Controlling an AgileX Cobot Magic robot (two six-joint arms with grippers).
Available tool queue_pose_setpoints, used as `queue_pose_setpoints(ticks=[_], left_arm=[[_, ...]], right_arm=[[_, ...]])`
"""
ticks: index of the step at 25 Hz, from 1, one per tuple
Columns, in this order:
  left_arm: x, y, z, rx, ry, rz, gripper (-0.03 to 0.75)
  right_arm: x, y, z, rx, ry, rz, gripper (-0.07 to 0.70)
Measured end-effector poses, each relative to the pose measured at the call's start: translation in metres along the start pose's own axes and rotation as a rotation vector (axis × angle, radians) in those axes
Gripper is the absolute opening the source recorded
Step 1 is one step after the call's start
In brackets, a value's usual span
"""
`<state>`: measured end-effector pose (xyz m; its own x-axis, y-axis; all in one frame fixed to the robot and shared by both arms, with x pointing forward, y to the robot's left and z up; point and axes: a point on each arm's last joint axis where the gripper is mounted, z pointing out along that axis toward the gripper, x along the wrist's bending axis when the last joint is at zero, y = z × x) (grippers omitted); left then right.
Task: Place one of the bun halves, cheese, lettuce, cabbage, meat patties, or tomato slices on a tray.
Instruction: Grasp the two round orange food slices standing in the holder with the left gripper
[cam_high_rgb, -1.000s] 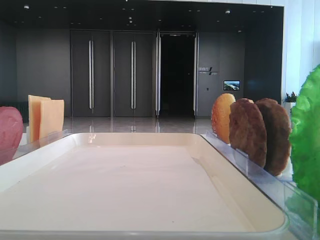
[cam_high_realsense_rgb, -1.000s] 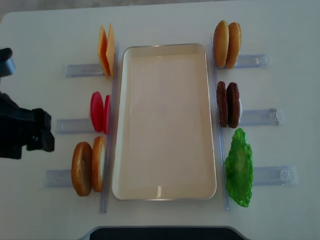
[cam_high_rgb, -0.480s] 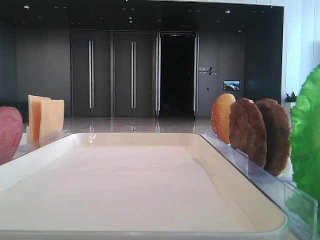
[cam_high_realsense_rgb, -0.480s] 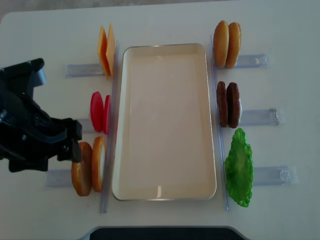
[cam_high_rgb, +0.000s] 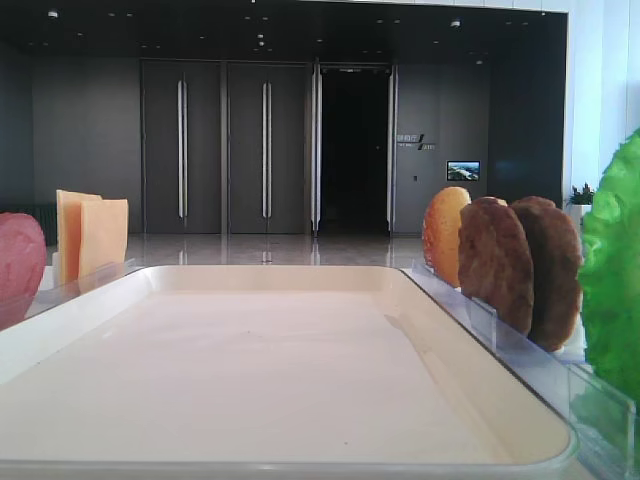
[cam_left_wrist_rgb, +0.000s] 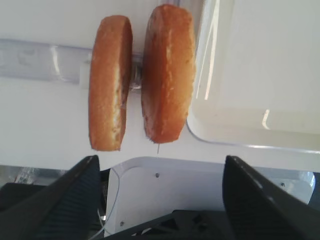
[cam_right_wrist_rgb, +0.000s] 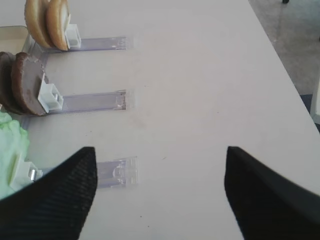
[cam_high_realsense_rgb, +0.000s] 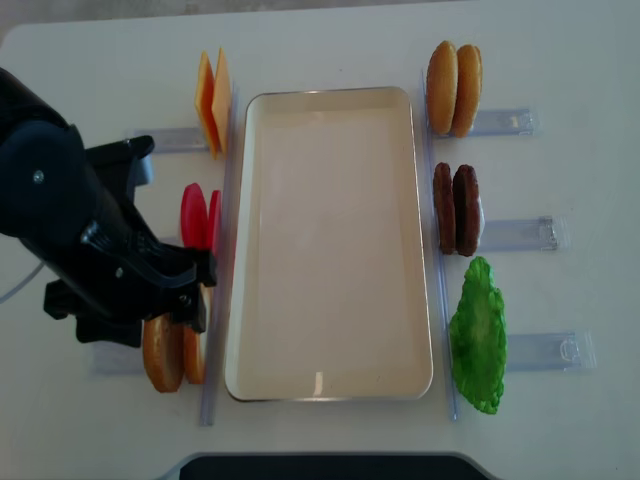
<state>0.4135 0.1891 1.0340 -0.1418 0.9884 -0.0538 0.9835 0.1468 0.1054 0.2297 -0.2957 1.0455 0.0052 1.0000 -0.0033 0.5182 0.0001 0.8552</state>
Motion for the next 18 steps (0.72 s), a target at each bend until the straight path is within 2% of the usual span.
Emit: queue_pose_setpoints(ticks=[4, 12, 18], left_arm=[[-0.005, 0.005, 0.002, -0.04, -0.037, -0.003, 0.576], [-0.01, 0.011, 0.017, -0.003, -0.004, -0.001, 0.576], [-0.016, 0.016, 0.025, -0.018, -0.019, 0.0, 0.576]], right_arm=[[0.0, 0.0, 0.0, 0.0, 0.0, 0.0, 0.534], [0.0, 0.0, 0.0, 0.0, 0.0, 0.0, 0.534], [0.0, 0.0, 0.0, 0.0, 0.0, 0.0, 0.534]])
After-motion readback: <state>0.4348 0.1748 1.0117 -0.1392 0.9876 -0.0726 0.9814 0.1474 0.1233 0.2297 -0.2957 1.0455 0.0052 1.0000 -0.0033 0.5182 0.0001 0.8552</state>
